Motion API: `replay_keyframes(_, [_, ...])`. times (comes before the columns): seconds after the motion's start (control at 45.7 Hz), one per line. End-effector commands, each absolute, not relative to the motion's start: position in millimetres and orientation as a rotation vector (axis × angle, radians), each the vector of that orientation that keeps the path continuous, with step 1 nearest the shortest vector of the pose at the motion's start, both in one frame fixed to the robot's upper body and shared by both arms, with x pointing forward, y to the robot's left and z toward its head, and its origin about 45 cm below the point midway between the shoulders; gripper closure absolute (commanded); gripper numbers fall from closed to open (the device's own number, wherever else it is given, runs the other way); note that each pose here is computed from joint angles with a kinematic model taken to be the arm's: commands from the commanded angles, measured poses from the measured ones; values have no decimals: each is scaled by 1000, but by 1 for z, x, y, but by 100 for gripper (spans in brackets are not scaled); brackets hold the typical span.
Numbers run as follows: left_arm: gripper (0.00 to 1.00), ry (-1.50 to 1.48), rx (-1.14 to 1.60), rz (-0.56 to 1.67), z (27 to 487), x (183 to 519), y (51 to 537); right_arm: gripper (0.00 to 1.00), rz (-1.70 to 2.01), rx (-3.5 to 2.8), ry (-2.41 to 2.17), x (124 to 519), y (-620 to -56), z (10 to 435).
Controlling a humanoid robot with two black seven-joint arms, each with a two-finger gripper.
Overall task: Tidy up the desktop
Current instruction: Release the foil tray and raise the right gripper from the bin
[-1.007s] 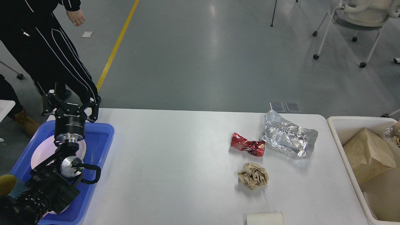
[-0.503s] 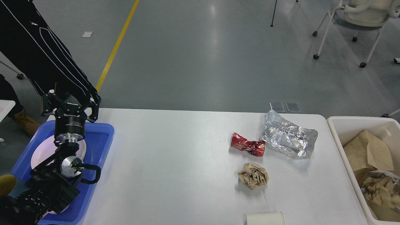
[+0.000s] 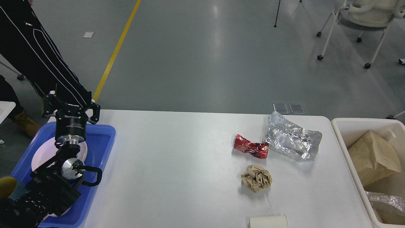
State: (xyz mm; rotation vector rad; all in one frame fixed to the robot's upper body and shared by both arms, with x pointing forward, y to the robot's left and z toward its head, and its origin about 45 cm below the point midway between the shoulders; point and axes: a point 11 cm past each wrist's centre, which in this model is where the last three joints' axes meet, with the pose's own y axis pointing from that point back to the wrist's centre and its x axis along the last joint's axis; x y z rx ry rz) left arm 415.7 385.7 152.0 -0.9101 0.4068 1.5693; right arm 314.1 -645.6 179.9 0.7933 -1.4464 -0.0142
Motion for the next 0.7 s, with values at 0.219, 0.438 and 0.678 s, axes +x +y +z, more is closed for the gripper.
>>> replay_keyframes(0.219, [3, 408, -908, 1570, 152, 416, 385, 0, 111, 1127, -1443, 439, -554, 271])
replay_keyframes(0.438, [3, 408, -909, 1568, 152, 416, 385, 0, 167, 1448, -1108, 468, -445, 300])
replay_keyframes(0.678, [3, 408, -909, 1568, 152, 416, 385, 0, 150, 1686, -716, 426, -357, 296])
